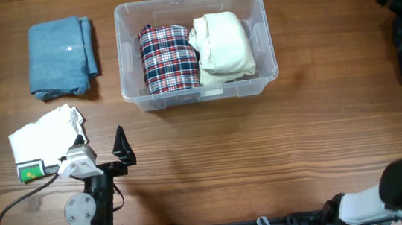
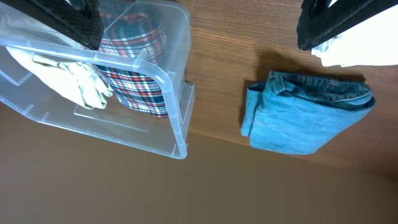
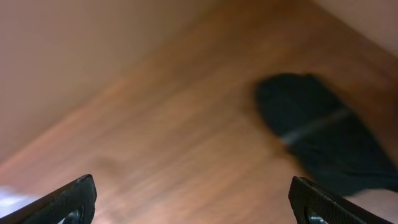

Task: Pack container
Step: 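Reach the right gripper to the black garment and grasp it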

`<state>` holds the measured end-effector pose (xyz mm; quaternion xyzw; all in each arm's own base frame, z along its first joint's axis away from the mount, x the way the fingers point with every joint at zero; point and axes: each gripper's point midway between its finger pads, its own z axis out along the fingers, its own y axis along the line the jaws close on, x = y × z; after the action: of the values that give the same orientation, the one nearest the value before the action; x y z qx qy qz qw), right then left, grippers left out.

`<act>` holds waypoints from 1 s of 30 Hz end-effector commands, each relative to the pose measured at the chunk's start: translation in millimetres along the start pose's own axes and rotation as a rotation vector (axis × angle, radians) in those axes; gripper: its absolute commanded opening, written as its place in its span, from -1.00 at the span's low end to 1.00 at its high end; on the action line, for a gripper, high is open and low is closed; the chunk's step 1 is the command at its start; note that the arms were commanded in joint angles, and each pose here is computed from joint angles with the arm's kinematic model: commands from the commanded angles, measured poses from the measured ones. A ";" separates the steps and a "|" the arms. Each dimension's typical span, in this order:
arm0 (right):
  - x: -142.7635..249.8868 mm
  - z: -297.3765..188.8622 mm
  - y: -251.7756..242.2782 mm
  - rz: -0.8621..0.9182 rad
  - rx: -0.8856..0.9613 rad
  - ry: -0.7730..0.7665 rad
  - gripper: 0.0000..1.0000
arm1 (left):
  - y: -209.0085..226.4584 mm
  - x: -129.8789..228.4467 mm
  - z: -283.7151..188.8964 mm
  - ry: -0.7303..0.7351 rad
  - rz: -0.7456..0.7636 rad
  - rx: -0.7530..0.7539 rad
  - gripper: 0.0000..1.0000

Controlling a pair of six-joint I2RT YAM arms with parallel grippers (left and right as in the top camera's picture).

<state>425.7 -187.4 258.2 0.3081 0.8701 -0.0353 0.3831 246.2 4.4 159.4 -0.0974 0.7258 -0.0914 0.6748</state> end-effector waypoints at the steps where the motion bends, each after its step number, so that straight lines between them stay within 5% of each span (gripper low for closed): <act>1: 26.7 47.5 -45.0 -0.046 0.142 0.115 0.99 | 1.7 2.8 0.4 0.004 0.007 -0.002 1.00; 6: 45.9 72.9 -94.9 0.031 0.201 0.209 0.99 | 1.7 2.8 0.4 0.004 0.007 -0.002 0.99; 15: 46.8 72.1 -163.0 0.357 -0.030 0.232 0.99 | 1.7 2.8 0.4 0.004 0.007 -0.002 1.00; 30: 66.8 129.3 -188.8 0.216 -0.156 0.234 0.97 | 1.7 2.7 0.4 0.004 0.007 -0.002 0.99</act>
<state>368.3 -341.1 97.9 0.3972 0.8598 0.1119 0.3006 246.2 4.4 159.3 -0.0975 0.7259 -0.0916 0.6747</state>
